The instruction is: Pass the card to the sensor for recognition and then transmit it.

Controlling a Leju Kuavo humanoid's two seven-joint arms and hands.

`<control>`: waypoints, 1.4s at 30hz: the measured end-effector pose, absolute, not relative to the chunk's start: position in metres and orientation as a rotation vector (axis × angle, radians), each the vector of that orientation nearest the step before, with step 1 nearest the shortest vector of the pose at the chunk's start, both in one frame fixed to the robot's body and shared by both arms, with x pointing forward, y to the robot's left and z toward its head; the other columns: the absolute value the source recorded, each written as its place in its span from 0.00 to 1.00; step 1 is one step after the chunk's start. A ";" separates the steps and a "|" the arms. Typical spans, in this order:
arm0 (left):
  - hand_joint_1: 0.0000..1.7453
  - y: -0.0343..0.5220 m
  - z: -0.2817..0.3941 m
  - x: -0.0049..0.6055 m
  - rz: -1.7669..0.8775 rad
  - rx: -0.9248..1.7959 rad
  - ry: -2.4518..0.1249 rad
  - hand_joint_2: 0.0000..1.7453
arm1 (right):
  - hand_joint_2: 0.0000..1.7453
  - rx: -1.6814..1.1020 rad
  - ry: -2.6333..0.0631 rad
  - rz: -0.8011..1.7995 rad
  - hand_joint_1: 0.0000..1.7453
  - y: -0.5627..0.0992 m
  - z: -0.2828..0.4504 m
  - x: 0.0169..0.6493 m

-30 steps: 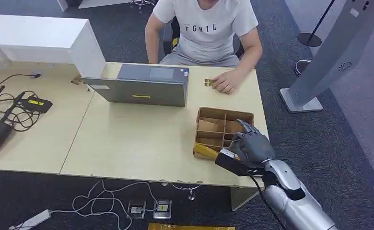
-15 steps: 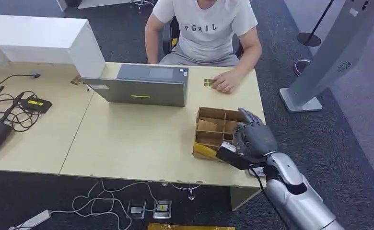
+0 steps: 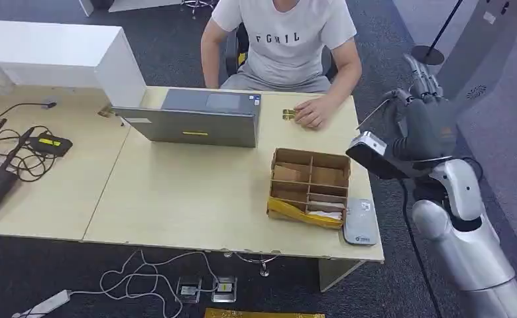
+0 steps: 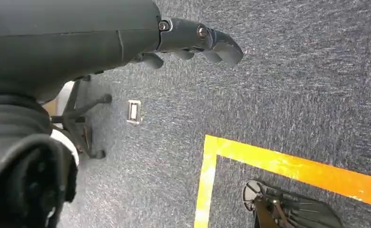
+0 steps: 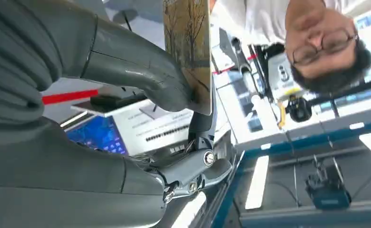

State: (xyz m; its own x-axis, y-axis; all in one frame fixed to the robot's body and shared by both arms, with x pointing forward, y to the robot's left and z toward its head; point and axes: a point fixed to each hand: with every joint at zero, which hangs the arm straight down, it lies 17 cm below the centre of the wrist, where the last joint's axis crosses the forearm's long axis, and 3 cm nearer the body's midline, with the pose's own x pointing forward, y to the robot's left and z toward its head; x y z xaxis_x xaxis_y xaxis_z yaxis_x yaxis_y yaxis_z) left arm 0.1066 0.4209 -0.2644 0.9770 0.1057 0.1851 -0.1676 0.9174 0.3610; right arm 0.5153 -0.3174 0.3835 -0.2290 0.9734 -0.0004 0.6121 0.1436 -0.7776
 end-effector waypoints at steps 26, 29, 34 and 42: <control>0.00 0.418 -0.264 0.111 0.110 0.371 -0.178 0.00 | 1.00 -1.549 -1.810 0.978 1.00 -0.345 0.358 0.543; 0.00 0.416 -0.264 0.113 0.105 0.363 -0.183 0.00 | 1.00 -1.578 -1.803 1.001 1.00 -0.341 0.368 0.558; 0.00 0.414 -0.264 0.115 0.096 0.355 -0.190 0.00 | 1.00 -1.583 -1.788 1.014 1.00 -0.330 0.369 0.581; 0.00 0.413 -0.264 0.116 0.081 0.349 -0.192 0.00 | 1.00 -1.547 -1.711 1.038 1.00 -0.335 0.345 0.601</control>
